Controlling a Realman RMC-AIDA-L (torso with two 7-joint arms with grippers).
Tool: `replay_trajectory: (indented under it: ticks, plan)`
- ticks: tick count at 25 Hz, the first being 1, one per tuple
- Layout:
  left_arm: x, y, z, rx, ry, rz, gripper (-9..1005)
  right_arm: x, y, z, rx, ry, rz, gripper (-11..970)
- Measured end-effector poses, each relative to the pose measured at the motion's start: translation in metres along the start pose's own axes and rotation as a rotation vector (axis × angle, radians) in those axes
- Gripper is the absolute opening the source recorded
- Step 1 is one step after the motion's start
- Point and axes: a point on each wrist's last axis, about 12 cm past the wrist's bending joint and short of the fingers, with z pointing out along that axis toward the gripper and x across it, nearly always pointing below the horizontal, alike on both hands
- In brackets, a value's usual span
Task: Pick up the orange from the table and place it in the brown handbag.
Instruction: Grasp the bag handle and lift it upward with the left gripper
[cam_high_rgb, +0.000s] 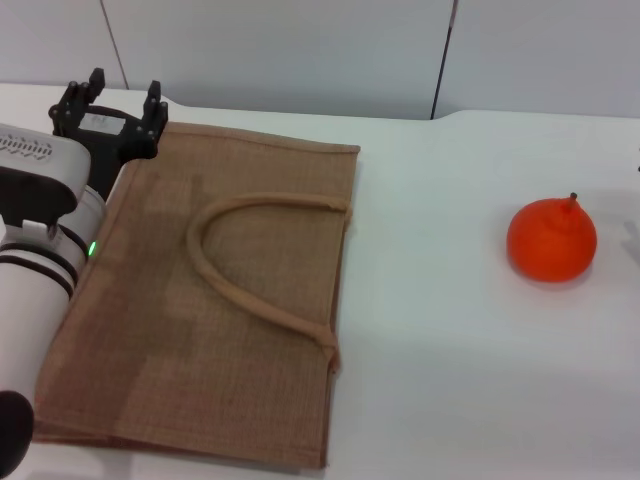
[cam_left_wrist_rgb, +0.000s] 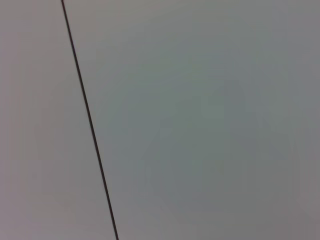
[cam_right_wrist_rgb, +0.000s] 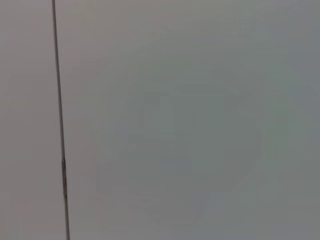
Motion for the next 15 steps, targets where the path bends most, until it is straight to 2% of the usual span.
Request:
replay_trajectory:
  ticks: [15]
  plan:
    - [-0.0003,-0.0004,-0.002,-0.004,-0.012,0.001,640,0.0003,-0.0012,-0.0002,0.005,0.004,0.007,880]
